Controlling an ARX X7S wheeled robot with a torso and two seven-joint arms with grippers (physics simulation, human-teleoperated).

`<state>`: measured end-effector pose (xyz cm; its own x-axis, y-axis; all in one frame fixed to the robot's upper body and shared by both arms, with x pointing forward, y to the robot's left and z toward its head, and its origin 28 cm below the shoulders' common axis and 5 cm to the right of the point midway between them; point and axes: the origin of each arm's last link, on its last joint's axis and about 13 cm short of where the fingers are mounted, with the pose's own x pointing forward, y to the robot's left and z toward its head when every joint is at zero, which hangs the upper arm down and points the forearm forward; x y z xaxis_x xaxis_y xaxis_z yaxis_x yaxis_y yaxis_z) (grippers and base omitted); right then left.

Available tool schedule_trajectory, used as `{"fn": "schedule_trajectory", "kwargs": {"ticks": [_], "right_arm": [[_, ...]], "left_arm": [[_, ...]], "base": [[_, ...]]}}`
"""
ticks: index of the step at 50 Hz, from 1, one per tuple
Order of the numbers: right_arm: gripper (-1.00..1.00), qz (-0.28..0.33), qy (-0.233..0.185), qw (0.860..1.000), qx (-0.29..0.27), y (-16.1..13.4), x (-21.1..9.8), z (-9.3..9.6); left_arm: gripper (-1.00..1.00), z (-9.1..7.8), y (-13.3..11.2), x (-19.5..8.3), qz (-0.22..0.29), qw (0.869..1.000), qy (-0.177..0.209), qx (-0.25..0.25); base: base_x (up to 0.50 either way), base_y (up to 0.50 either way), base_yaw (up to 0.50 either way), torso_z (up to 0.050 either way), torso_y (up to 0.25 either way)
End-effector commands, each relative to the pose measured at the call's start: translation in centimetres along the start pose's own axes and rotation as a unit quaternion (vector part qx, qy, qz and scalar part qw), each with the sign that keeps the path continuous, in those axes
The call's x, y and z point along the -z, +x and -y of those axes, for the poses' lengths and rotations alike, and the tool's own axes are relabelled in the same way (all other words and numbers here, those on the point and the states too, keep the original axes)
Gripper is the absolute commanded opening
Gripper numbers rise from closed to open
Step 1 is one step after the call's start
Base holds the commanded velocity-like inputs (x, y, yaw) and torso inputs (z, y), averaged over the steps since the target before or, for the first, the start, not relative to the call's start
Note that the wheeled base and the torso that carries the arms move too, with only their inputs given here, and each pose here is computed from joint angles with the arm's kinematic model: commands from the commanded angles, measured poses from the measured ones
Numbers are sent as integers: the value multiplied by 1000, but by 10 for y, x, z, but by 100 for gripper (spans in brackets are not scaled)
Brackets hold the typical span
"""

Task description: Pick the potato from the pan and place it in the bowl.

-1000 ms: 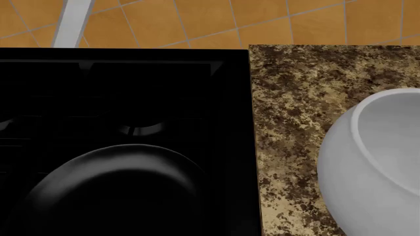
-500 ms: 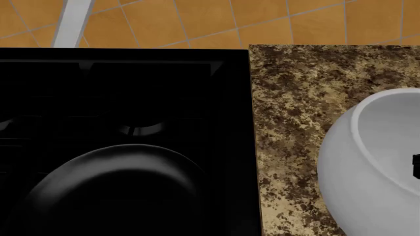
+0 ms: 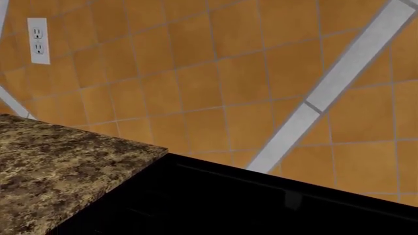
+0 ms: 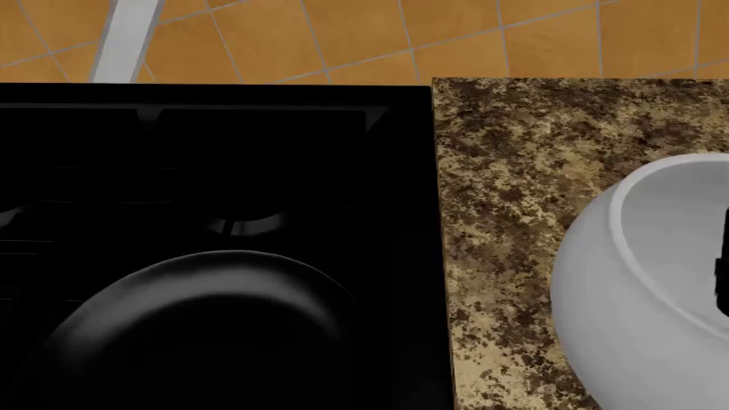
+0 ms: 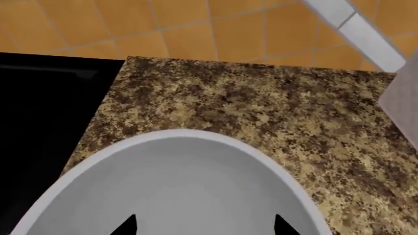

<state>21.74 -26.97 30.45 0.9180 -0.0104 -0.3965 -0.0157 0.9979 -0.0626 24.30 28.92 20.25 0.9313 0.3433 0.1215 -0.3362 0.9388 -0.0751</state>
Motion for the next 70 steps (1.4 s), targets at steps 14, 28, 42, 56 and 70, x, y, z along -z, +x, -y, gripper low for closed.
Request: {"fn": "schedule_trajectory", "kwargs": {"ticks": [14,28,42,56,70], "right_arm": [[100,65,-2,998,-3,-31,-32,-8],[100,108,-31,994,-15,-64,-48,-23],[100,168,-52,984,-16,-102,-56,-39],[100,231,-58,971,-22,-113,-40,-57],[100,288,-39,957,22,-108,-33,-83]], "left_arm": [[100,-1,-4,-3,4,1000,-5,4],[100,-5,-10,-10,11,1000,-10,4],[100,-5,-13,-12,17,1000,-11,9],[100,-4,-12,-8,14,1000,-13,11],[100,-3,-11,-5,10,1000,-14,14]], "base": [[0,0,0,0,0],[0,0,0,0,0],[0,0,0,0,0],[0,0,0,0,0],[0,0,0,0,0]]}}
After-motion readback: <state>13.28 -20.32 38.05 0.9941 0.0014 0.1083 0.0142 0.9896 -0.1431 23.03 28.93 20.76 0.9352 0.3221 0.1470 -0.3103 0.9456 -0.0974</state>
